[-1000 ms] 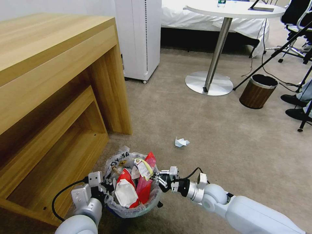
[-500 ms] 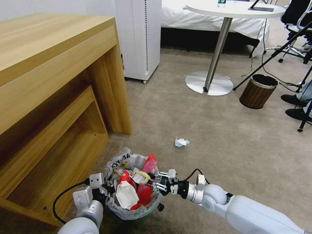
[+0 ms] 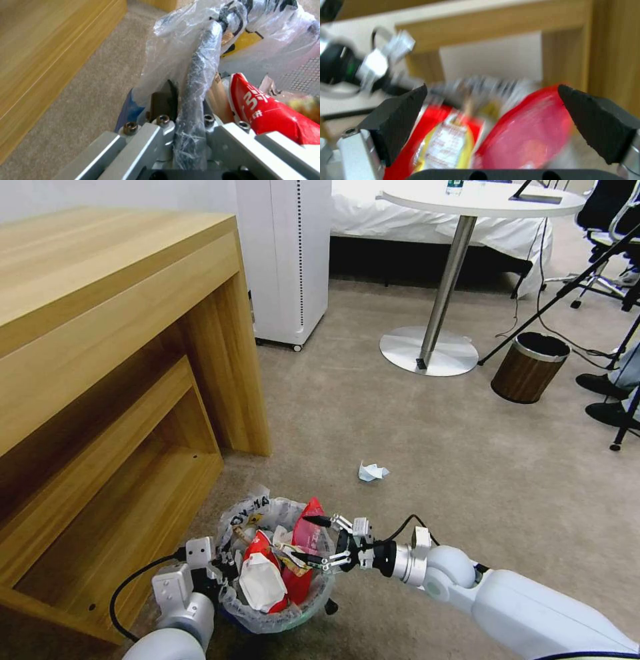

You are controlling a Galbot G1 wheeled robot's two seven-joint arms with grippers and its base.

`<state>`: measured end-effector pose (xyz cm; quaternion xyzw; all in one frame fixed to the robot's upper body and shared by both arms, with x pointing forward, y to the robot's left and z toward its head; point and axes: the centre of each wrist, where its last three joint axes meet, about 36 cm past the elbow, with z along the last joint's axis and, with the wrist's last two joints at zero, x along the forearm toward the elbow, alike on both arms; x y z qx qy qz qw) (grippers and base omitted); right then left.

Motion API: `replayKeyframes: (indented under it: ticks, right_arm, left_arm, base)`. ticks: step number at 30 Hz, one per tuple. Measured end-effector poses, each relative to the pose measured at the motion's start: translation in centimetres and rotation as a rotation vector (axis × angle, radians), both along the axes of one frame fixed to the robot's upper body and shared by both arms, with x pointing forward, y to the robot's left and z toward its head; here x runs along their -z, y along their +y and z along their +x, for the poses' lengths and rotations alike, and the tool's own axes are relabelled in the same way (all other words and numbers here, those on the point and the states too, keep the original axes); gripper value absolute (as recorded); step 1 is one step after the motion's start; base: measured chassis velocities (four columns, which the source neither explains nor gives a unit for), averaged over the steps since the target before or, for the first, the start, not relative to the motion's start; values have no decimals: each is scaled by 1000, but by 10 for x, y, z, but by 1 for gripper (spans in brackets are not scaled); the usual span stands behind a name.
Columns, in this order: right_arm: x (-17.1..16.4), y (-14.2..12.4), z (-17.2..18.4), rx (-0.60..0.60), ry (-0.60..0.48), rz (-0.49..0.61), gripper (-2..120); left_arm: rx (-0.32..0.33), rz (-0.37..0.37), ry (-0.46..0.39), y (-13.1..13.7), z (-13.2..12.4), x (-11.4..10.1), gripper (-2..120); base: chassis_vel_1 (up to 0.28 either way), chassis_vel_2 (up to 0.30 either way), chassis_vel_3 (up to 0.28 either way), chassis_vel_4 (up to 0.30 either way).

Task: Pick up the trash bin and place the garbage on the floor into it.

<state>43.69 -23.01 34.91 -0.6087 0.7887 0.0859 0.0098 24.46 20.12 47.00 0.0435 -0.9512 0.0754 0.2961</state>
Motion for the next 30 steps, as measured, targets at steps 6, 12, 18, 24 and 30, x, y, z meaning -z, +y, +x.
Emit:
replayKeyframes:
  ticks: [6, 12, 18, 24, 30]
  right_arm:
    - [-35, -7, 10, 105, -44, 96, 100]
    - [-64, -49, 5, 241, -83, 136, 100]
    - [-76, -85, 0, 447, -139, 83, 100]
    - [-73, -140, -41, 1185, -90, -133, 100]
    - [-65, -157, -62, 1306, -105, -198, 100]
  left_arm:
    - [2, 7, 0, 0, -5, 1, 0]
    - [5, 7, -8, 1, -9, -2, 0]
    - [32, 1, -14, -4, -16, -1, 0]
    - [54, -19, -34, -7, -12, -1, 0]
    - [66, -27, -43, -6, -9, -4, 0]
  base:
    - [0, 0, 0, 0]
    - [0, 0, 0, 0]
    - [0, 0, 0, 0]
    - [0, 0, 0, 0]
    - [0, 0, 0, 0]
